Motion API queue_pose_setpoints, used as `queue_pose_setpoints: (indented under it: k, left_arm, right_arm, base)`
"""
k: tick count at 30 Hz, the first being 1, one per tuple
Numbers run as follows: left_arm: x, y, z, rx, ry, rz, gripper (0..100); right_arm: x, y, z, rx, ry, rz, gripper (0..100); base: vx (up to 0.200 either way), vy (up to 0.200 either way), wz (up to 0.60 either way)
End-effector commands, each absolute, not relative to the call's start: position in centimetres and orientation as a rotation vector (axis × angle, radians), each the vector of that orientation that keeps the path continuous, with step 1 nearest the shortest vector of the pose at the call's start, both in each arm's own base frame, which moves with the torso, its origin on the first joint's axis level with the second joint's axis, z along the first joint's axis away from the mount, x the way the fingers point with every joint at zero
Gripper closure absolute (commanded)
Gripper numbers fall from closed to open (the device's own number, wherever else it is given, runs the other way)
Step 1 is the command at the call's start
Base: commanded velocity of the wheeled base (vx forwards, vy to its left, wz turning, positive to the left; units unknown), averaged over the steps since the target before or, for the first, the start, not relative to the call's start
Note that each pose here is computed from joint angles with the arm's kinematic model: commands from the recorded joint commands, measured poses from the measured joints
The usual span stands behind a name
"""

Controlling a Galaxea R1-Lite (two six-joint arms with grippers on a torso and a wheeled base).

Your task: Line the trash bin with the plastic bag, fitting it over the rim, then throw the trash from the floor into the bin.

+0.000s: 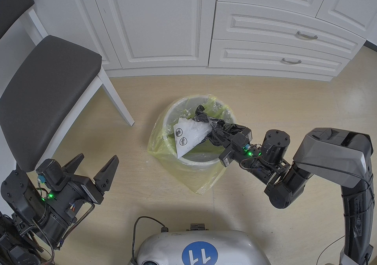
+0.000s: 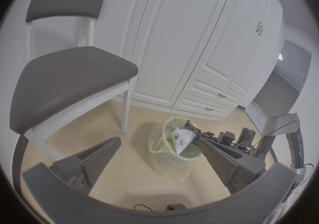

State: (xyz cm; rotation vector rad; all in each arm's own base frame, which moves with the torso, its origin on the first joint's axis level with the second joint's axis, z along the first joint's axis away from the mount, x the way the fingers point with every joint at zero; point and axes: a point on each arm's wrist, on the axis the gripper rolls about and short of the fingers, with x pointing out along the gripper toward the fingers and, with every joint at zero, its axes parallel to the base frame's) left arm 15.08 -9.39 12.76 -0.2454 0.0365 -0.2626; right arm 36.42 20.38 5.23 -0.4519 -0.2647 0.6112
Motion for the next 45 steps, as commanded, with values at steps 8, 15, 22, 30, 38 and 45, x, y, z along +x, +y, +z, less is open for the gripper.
queue_pose_setpoints:
  k: [8,15,22,30,38,45]
  left_arm:
    - [14.7,-9.0,13.1,-0.201,0.01,-0.26,0]
    - [15.2,-8.5,12.4,-0.217,0.047,-0.213,0]
    - [15.5,-8.2,12.4,-0.279,0.049,-0.189,0]
    - [15.7,-8.3,12.0,-0.282,0.073,-0.183,0]
    - [15.8,-8.4,11.8,-0.312,0.084,-0.179,0]
    - [16.1,-8.1,11.6,-0.338,0.092,-0.155,0]
  right_arm:
    - [34.6,22.9,7.0,-0.569,-0.391,0.646,100]
    - [36.4,24.3,11.8,-0.676,-0.644,0.54,100]
    - [38.5,22.1,13.4,-0.886,-0.714,0.485,100]
    - [40.7,18.7,8.6,-0.932,-0.605,0.457,100]
    - [37.6,19.7,6.0,-0.939,-0.513,0.57,100]
    - [35.1,20.7,3.1,-0.951,-0.412,0.678,100]
  base:
    - [0.0,0.0,0.0]
    - [0.0,0.0,0.0]
    - [0.0,0.0,0.0]
    - [0.0,0.0,0.0]
    - [0.0,0.0,0.0]
    - [0.0,0.0,0.0]
